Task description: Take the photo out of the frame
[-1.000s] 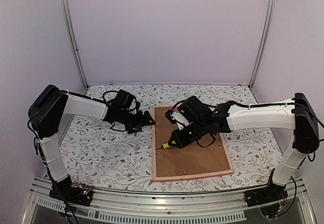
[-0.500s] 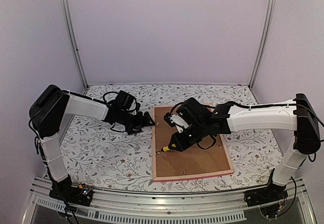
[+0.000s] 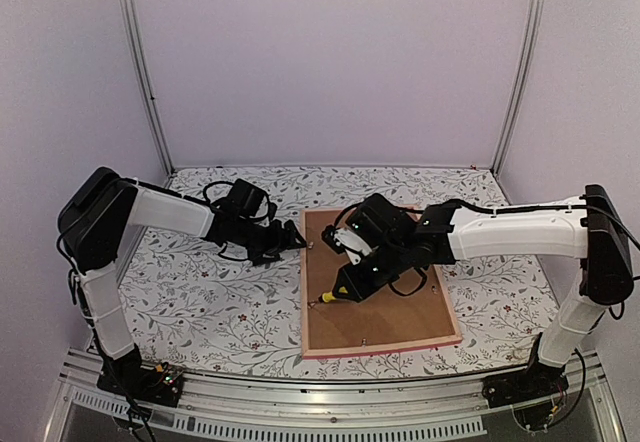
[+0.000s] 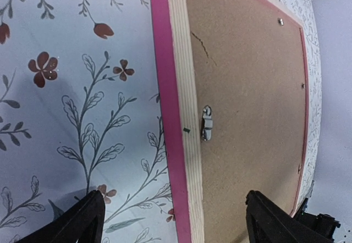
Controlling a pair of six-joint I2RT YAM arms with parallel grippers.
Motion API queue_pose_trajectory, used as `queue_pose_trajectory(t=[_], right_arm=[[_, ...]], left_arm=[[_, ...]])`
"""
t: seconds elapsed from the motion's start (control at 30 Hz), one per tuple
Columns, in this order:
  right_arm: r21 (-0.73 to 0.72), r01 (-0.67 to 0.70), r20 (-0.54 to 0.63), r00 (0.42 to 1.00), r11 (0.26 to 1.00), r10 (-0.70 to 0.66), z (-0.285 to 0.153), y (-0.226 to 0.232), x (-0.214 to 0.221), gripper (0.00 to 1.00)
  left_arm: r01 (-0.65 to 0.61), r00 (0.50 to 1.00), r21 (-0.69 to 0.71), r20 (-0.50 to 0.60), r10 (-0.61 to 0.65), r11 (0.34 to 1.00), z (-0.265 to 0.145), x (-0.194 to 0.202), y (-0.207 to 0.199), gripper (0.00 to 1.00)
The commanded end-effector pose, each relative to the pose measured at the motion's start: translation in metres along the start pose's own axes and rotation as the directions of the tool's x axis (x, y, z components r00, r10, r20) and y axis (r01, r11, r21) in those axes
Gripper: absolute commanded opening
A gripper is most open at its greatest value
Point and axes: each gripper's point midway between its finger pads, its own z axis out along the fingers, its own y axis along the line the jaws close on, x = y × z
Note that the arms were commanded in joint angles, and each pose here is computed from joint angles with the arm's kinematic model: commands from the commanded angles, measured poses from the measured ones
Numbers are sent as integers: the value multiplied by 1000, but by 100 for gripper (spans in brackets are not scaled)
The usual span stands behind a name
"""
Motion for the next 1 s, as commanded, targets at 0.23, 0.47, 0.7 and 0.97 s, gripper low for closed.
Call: queue_pose_trajectory(t=[0.23,0.47,0.7,0.97], right_arm=[[10,6,-201,980,1000,-3,-4,1,53,0],[33,-9,-212,977,999,16,-10,-3,60,0],[65,-25,-229,973,998,40,-18,-9,68,0],[74,-72,-277,957,995,90,-30,-12,90,0]], left_arm=[[14,1000,0,-5,-14,1000,4,-1,9,90],[13,1000,3,-3,-13,1000,5,-3,8,91],[13,1000,4,-5,-13,1000,7,-3,8,90],[16,1000,1,-11,-16,1000,8,-1,11,91]])
